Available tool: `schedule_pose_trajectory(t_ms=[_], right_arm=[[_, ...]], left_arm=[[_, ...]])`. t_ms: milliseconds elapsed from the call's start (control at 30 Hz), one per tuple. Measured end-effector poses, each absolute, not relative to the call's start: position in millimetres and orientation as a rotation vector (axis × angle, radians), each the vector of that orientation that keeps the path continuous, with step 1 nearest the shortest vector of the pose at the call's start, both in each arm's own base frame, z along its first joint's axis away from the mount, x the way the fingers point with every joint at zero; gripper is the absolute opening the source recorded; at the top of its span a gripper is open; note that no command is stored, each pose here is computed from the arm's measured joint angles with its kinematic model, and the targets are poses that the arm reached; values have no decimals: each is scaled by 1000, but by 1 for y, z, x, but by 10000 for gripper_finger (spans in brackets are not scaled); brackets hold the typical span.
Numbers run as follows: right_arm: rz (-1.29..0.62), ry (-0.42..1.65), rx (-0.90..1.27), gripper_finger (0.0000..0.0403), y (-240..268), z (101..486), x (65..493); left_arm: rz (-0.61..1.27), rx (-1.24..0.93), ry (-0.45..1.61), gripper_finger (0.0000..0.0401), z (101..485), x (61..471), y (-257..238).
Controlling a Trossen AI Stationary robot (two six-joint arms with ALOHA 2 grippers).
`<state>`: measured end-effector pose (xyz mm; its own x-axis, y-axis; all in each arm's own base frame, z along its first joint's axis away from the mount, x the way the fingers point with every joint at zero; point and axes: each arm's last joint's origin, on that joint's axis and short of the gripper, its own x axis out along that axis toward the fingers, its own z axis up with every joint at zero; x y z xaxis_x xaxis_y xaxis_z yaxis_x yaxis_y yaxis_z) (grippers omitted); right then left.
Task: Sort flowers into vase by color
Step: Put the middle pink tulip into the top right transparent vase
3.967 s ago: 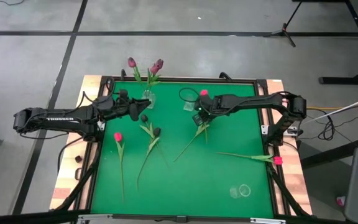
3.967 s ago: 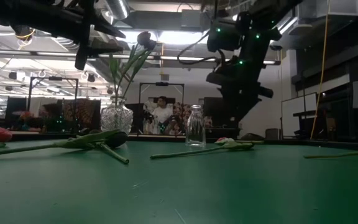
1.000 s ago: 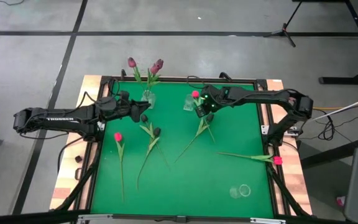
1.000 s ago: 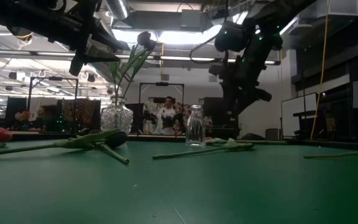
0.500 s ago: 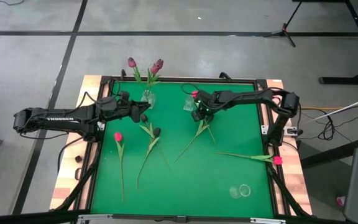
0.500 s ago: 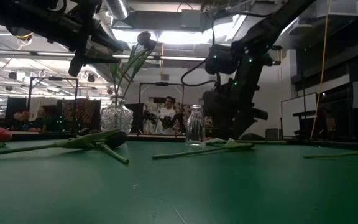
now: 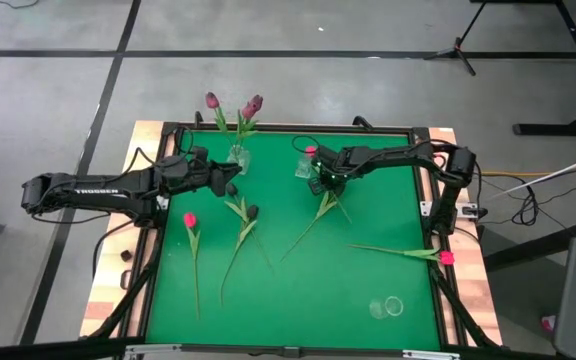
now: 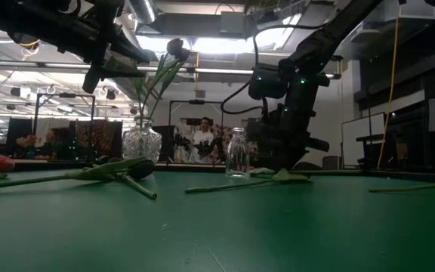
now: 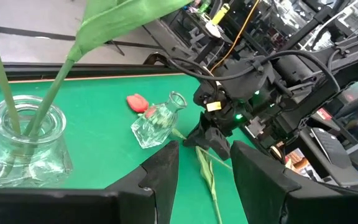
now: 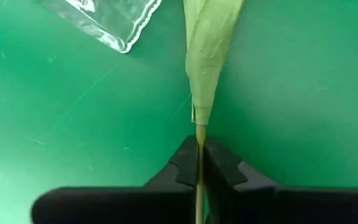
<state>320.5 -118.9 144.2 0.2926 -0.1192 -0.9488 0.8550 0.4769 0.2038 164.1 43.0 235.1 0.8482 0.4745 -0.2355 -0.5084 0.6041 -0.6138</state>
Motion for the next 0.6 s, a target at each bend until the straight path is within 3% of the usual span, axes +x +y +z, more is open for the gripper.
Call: schedule_pose_trajectory(t_ms=[300,600], right_arm=[[-751,1023,897,10,-118,156,320],[-802,832,909,7,-139,197,304]], left_arm=[[572,-725,58,143,234,164,43],[581,-724,83,143,232,163,43]])
